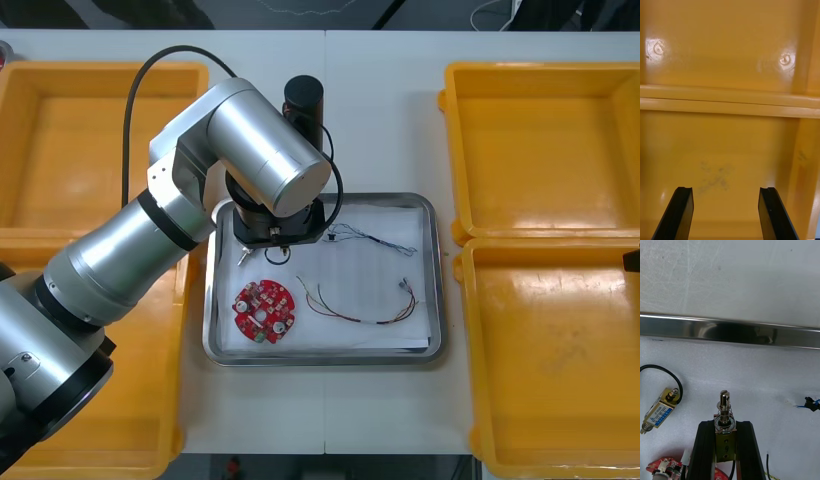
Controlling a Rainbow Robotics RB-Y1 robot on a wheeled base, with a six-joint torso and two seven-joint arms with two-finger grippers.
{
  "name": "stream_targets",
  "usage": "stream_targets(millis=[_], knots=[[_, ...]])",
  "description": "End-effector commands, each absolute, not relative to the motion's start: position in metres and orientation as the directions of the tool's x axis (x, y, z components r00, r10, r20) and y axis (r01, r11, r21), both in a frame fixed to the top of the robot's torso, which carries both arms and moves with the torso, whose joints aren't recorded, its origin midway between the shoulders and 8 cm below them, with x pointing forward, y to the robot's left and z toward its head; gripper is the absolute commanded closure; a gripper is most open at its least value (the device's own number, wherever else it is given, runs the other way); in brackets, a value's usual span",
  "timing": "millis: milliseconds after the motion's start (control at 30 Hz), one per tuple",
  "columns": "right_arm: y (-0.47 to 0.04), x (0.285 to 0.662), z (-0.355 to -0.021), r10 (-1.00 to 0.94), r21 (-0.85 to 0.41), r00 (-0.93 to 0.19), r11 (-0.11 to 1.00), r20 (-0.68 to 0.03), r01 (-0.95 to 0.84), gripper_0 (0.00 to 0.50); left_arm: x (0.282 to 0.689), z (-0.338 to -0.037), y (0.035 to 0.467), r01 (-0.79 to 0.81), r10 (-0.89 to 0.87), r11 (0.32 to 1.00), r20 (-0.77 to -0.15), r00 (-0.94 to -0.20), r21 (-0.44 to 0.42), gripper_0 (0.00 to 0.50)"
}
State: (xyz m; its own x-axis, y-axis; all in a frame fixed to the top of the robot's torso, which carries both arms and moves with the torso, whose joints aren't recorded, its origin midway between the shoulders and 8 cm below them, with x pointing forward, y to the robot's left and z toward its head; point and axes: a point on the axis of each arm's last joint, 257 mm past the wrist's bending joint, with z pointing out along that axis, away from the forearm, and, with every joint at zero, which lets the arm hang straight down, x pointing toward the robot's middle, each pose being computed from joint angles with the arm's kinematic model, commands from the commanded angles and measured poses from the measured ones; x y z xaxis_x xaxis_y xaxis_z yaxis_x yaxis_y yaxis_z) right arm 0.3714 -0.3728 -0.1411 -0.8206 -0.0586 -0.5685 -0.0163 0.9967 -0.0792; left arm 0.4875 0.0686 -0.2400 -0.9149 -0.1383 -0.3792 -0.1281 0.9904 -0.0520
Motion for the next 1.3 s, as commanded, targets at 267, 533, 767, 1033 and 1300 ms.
stream_targets(millis=[267,533,767,1033,1300], knots=[[-0.374,0.350,-0.164,0.088,0.020,-0.829,0.996,-0.552,0.092,0.000,0.484,-0.254,0.065,-0.055,-0.061,0.998,-0.404,-0.913,-0.024,0.429],[-0.363,0.341,-0.183,0.123,0.069,-0.847,0.992,-0.517,0.101,0.000,0.488,-0.252,0.067,-0.063,-0.066,0.998,-0.416,-0.907,-0.022,0.000],[-0.367,0.336,-0.190,0.127,0.056,-0.856,0.992,-0.502,0.114,0.000,0.495,-0.234,0.077,-0.085,-0.098,0.995,-0.429,-0.898,-0.050,0.000],[-0.369,0.337,-0.191,0.118,0.036,-0.857,0.993,-0.501,0.116,0.000,0.486,-0.188,0.110,-0.132,-0.149,0.989,-0.409,-0.900,-0.071,0.000],[-0.356,0.345,-0.178,0.030,-0.009,-0.855,0.999,-0.519,0.041,0.000,0.489,-0.149,0.145,-0.100,-0.131,0.990,-0.433,-0.892,-0.095,0.000]])
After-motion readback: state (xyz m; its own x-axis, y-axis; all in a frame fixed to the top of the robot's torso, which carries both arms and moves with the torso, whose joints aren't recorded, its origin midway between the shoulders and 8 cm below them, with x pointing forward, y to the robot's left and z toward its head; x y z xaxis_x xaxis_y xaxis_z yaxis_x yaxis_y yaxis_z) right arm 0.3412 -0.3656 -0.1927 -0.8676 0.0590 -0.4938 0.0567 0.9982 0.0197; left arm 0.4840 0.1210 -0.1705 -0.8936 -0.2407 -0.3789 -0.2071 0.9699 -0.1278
